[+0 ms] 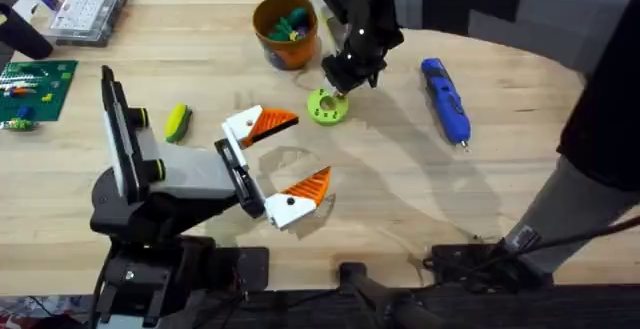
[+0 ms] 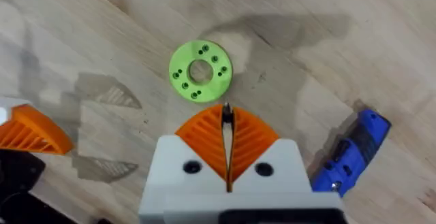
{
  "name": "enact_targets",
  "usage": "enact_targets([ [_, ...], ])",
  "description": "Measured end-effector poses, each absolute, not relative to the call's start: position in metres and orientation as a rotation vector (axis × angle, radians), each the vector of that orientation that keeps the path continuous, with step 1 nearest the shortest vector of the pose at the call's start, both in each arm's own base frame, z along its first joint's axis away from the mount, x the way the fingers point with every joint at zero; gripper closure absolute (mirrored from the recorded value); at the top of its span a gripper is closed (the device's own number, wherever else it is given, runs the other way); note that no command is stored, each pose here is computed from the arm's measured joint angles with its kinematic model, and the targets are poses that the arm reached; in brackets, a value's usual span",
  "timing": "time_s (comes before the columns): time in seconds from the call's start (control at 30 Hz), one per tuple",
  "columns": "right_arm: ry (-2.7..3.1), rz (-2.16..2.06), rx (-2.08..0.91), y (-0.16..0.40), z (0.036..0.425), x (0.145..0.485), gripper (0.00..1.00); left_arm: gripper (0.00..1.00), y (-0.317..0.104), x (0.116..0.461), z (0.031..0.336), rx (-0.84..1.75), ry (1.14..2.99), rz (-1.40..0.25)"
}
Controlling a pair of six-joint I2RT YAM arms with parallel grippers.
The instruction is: Pick up the gripper from the table and insert it into the empty holder that is missing its gripper. Then pick up a screw, insert it into the mounting hole, and use the screwdriver to tighten it. Finally, clean up the table by picking up the vegetable and placing it into the bucket.
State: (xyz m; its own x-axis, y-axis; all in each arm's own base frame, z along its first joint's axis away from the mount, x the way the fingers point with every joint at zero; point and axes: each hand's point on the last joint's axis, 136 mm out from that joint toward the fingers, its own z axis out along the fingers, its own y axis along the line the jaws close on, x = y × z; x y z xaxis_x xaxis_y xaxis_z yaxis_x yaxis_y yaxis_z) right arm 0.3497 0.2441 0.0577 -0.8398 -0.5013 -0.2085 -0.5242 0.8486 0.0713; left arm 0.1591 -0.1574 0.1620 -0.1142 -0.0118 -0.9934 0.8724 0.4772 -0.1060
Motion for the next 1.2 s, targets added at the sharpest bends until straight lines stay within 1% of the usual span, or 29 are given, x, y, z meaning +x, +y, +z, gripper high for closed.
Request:
enact_targets([
  [0.17, 2.833, 0.191, -0.787, 0.243, 0.063, 0.351, 0.994, 0.009, -0.157, 0.159, 0.162, 0.788, 1.498, -0.902],
  [0.27, 2.809, 0.201, -0.774, 0.242, 0.075, 0.353, 0.995, 0.009, -0.157, 0.159, 0.162, 0.788, 1.498, -0.902],
  [0.5, 2.717, 0.23, -0.739, 0.238, 0.127, 0.356, 0.995, 0.009, -0.157, 0.159, 0.162, 0.788, 1.498, -0.902],
  [0.67, 2.689, 0.228, -0.774, 0.232, 0.167, 0.348, 0.995, 0.009, -0.157, 0.159, 0.162, 0.788, 1.498, -0.901],
  [0.87, 2.695, 0.209, -0.84, 0.225, 0.194, 0.337, 0.995, 0.009, -0.157, 0.159, 0.162, 0.788, 1.498, -0.902],
  [1.2, 2.621, 0.223, -0.852, 0.225, 0.248, 0.337, 0.995, 0.009, -0.157, 0.159, 0.162, 0.788, 1.498, -0.902],
])
